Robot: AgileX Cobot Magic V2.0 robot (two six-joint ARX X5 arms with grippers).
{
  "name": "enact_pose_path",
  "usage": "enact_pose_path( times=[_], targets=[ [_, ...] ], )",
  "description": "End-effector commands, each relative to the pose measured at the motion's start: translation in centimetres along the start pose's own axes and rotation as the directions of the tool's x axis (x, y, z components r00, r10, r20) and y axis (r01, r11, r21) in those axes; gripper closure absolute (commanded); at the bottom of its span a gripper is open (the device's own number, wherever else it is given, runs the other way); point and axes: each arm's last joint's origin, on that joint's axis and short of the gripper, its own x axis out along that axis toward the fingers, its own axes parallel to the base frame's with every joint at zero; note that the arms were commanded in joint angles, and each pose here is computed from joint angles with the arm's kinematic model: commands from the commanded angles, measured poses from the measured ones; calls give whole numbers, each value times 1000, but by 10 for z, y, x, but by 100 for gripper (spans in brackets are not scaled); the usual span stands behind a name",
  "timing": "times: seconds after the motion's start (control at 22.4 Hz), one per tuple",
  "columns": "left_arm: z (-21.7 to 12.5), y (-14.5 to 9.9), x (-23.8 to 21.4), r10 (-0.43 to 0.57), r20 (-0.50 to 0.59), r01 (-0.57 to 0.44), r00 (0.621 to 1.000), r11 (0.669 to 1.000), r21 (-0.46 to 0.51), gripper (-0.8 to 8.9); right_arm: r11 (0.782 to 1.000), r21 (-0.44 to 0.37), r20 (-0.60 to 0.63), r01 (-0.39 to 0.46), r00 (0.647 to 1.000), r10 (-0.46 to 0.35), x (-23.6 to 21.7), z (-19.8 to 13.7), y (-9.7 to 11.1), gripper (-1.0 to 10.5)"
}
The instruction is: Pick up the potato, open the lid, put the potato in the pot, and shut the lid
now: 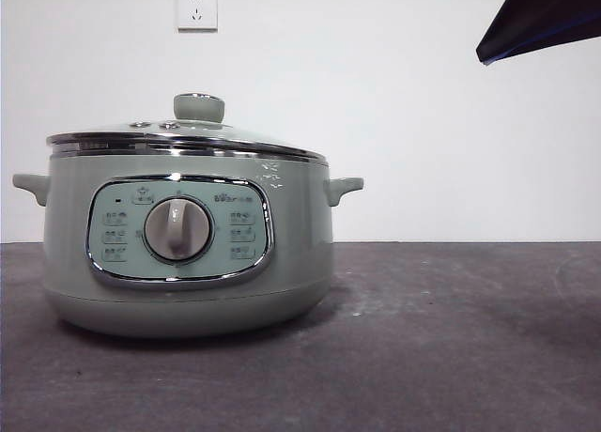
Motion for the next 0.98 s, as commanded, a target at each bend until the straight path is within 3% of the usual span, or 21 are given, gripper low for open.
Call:
enact_pose_path(
  times=[0.04, 0.13, 0.22, 0.31, 0.49, 0.67, 0.8, 0.98],
  targets=[
    [-4, 1, 1, 6, -12, -6, 1000, 1000, 0, 817, 1000, 6, 4, 2, 1000, -2, 0, -1, 0, 946],
    [-4, 1, 1, 6, -12, -6, 1000, 1000, 0, 817, 1000, 1, 4, 2, 1000, -2, 0, -1, 0, 946],
    [-4, 1, 1, 6, -12, -6, 1000, 1000, 0, 817, 996, -88, 7, 29, 1000, -28, -7, -1, -4, 946],
    [-4, 1, 1, 6, -12, -6, 1000, 1000, 0, 817, 988, -126, 35, 88, 996, -85, -17, -2, -15, 946],
    [-5, 1, 1, 6, -12, -6, 1000, 1000, 0, 817, 991, -44, 152, 127, 981, -119, -38, -19, -42, 946],
    [-5, 1, 1, 6, -12, -6, 1000, 1000, 0, 817, 961, 19, 287, 276, 919, -270, -46, -51, -58, 946],
    [-5, 1, 1, 6, -12, -6, 1000, 1000, 0, 817, 956, 22, 349, 291, 894, -280, -42, -70, -60, 946],
    [-4, 1, 1, 6, -12, -6, 1000, 1000, 0, 817, 957, 24, 359, 289, 891, -279, -33, -91, -62, 946]
  ],
)
